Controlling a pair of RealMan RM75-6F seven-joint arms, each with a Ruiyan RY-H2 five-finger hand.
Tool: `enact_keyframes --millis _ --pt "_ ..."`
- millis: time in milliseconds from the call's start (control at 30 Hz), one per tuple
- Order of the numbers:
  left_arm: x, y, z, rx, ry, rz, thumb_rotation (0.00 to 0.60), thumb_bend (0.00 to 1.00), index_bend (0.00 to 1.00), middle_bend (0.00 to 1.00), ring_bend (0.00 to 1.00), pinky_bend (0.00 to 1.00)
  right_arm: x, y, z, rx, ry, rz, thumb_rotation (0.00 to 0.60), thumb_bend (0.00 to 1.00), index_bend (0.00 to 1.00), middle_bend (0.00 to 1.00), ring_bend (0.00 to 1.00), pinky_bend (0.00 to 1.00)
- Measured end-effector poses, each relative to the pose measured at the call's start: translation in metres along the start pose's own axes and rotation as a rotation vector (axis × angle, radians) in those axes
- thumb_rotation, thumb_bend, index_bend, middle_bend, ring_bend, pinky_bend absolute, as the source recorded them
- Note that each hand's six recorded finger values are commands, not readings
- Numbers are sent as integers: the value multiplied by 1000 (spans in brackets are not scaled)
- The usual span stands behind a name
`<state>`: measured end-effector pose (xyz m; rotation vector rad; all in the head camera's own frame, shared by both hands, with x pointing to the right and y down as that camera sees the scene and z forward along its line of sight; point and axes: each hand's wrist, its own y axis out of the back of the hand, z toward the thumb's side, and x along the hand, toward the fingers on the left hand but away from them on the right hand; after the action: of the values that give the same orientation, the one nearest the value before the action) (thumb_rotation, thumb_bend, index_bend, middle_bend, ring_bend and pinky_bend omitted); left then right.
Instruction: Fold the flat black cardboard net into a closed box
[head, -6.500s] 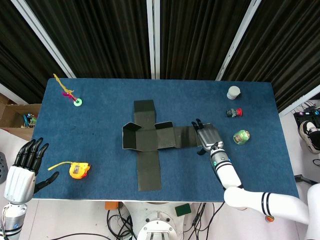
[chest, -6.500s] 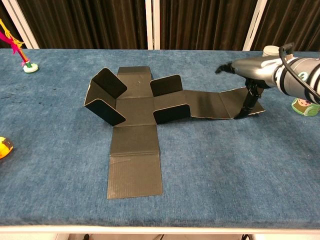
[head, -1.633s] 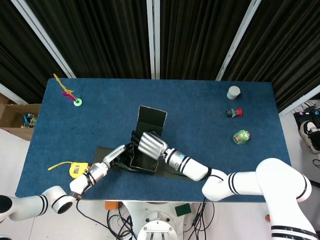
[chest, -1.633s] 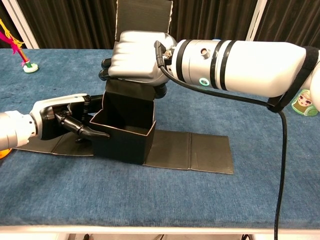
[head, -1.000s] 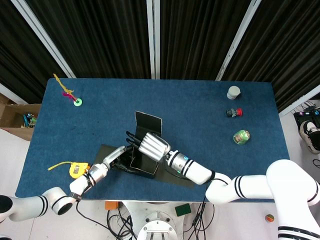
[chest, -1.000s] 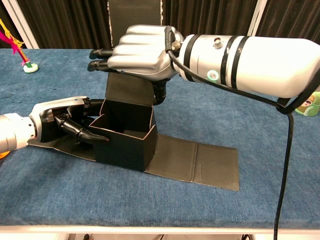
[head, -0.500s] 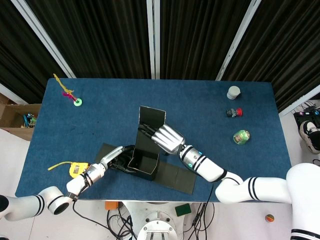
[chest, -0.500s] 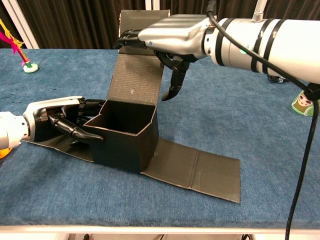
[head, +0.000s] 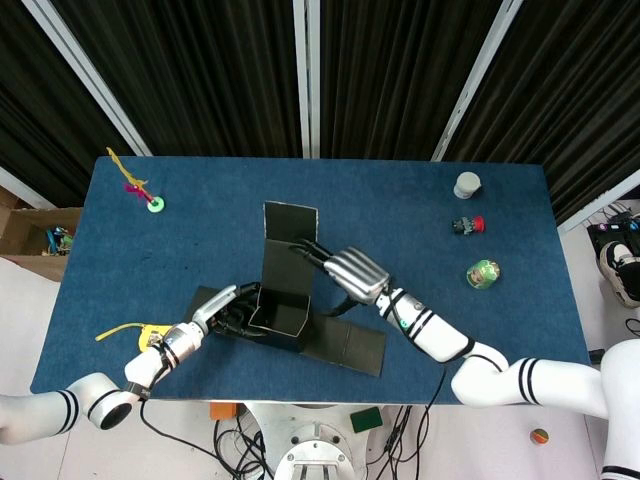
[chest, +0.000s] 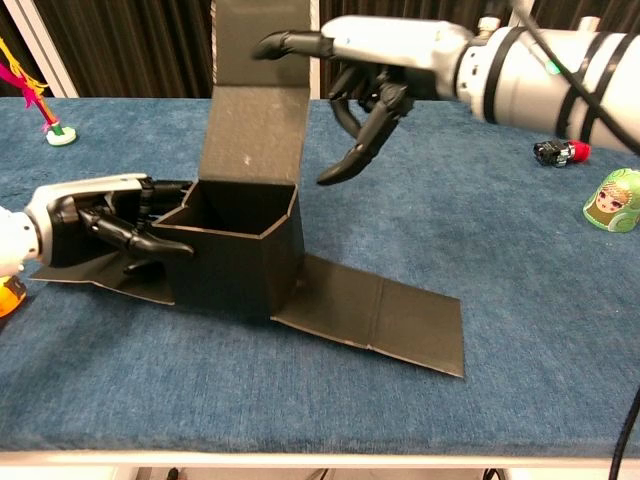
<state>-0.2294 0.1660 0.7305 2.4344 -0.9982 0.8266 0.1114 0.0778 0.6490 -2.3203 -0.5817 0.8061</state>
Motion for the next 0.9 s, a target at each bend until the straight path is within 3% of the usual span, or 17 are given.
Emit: enact_keyframes --millis 233,433,667,900 --pt "-14 14 13 -106 -21 25 600 0 299 306 546 846 21 16 -9 -177 28 -74 600 55 0 53 637 1000" --pt "-35 39 28 -253 -47 75 600 0 297 305 545 851 67 35 -25 -240 84 -218 600 57 0 104 640 1000" --pt "-60 66 47 -455 -96 126 600 0 288 297 543 852 140 35 -80 -281 -26 -371 600 56 0 134 646 1000" --pt "-77 82 67 -616 -165 143 600 0 283 295 543 853 168 24 -121 -371 -128 -400 600 63 3 188 665 1000"
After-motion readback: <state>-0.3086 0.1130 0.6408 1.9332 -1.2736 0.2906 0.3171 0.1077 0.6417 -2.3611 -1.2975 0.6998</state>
